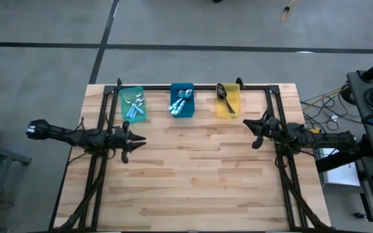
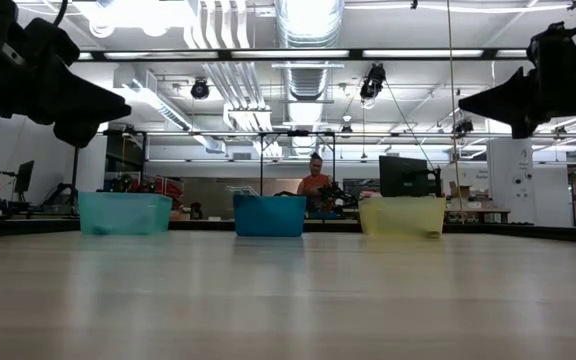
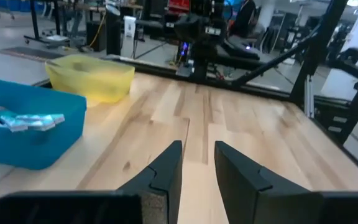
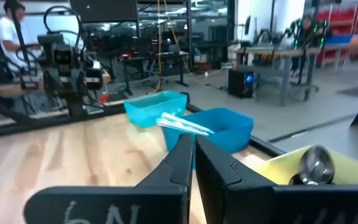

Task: Sort silverware by color (type)
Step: Return to Home Position

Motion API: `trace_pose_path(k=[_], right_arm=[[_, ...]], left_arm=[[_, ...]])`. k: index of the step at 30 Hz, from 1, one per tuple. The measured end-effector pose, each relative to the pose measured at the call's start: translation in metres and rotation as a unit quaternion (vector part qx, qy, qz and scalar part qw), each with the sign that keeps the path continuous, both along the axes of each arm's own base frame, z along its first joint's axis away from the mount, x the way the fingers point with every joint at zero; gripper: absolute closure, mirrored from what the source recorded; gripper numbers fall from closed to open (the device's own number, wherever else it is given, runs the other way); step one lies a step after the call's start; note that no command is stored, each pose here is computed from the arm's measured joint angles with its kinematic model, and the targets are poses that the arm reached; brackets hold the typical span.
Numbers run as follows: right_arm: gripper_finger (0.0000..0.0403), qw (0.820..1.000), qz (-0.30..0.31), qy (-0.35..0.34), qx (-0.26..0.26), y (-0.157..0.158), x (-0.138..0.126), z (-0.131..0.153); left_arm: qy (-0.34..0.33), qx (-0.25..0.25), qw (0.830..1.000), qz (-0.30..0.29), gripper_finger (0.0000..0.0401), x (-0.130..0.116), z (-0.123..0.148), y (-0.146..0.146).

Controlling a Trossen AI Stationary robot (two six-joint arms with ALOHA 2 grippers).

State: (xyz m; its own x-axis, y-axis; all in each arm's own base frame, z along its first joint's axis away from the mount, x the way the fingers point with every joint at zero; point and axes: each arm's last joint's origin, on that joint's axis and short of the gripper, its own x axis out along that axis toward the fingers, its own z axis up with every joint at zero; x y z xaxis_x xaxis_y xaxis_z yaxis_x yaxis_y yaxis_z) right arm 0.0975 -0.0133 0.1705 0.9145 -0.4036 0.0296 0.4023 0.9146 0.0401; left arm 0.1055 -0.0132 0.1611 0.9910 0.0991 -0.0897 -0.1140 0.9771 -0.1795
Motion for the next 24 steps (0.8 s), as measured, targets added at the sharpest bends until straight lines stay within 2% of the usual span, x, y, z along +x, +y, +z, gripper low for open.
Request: trace_pose_path(k=[3, 24], right_arm=[[0.0394, 1.0, 0.001, -0.006, 0.022, 0.0, 0.0005, -0.0007], [0.0394, 1.0, 0.0, -0.003, 0.018, 0.0, 0.0004, -0.0007]], left_arm=[[0.007, 0.001, 1.0, 0.0, 0.0325, 0.0006, -0.0012, -0.0001], [0.013, 0.002, 1.0, 0.0, 0.0325, 0.0016, -0.0019, -0.0003]])
